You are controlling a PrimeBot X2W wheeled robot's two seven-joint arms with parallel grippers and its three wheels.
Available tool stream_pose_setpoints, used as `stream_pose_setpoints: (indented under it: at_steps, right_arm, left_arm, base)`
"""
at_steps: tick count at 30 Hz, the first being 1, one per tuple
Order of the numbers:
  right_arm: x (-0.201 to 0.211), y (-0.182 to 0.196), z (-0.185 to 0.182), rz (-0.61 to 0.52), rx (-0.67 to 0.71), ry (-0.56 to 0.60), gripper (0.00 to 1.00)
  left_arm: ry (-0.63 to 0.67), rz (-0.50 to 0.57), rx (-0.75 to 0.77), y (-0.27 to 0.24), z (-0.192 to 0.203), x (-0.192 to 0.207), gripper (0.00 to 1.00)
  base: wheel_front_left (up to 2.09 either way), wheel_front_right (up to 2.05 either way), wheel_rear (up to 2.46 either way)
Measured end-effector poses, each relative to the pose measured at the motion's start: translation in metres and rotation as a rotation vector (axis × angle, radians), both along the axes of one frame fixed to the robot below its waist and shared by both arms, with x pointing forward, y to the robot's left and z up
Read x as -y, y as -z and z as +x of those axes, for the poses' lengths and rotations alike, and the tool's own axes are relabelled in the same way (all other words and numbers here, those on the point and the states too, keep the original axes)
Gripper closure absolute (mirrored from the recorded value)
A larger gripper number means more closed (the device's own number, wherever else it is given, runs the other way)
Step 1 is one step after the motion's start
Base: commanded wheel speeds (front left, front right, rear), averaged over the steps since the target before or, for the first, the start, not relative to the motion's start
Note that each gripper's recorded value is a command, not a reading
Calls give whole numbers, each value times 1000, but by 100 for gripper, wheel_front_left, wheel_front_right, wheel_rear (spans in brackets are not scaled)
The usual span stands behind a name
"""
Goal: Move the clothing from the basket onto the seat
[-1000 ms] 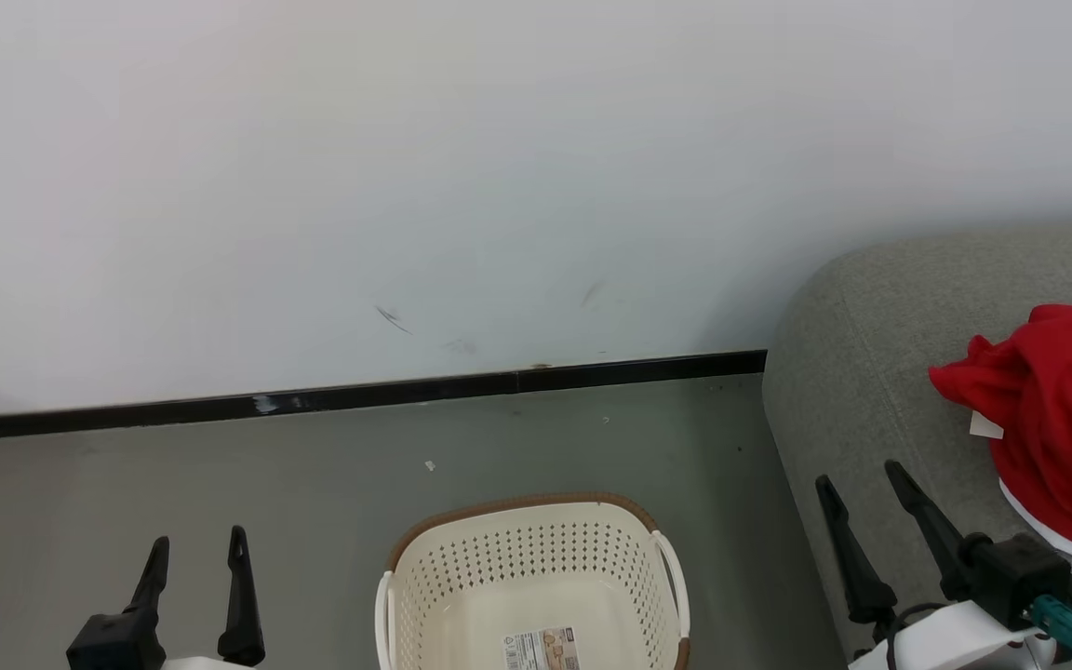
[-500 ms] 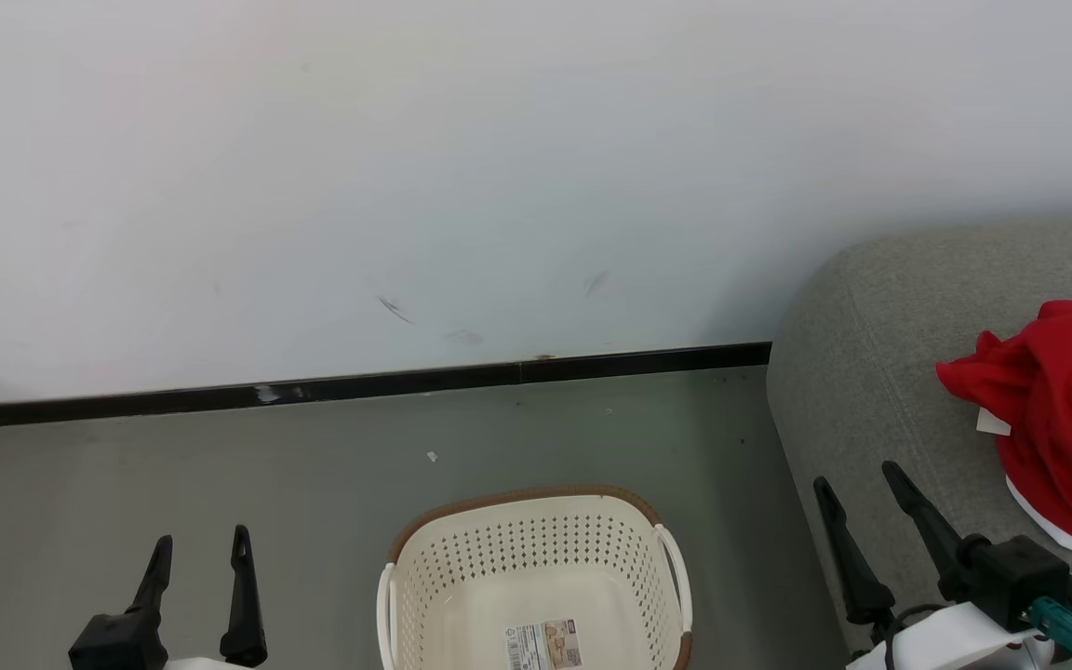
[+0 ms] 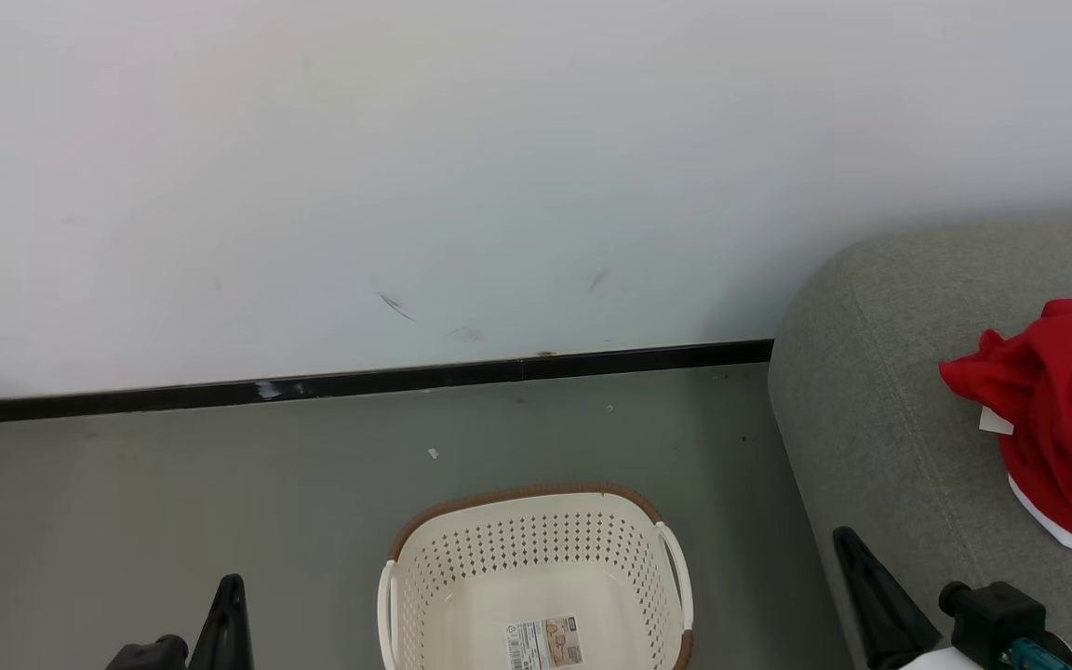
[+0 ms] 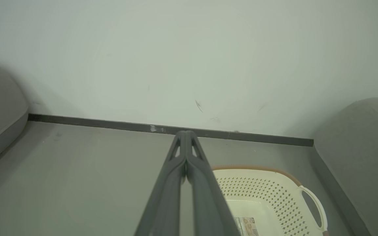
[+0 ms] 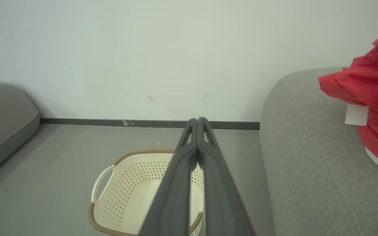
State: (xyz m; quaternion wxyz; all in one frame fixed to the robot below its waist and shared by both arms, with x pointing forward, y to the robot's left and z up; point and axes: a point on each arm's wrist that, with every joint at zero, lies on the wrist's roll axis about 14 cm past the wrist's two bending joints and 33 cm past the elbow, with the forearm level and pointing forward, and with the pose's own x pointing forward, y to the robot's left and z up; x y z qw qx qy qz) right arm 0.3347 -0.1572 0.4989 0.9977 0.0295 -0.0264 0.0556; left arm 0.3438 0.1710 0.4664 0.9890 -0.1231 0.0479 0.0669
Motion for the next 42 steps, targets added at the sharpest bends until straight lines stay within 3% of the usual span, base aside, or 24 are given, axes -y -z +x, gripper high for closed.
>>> stream_pose_setpoints:
  at_steps: [22, 42]
  right_arm:
    - [11, 1, 0, 379, -33, 62, 100]
    - [26, 8, 9, 659, -87, 101, 100]
  left_arm:
    - [-48, -317, -81, 14, 2, -8, 100]
    - [-63, -581, -90, 15, 6, -9, 100]
  base:
    - [0, 0, 0]
    - [0, 0, 0]
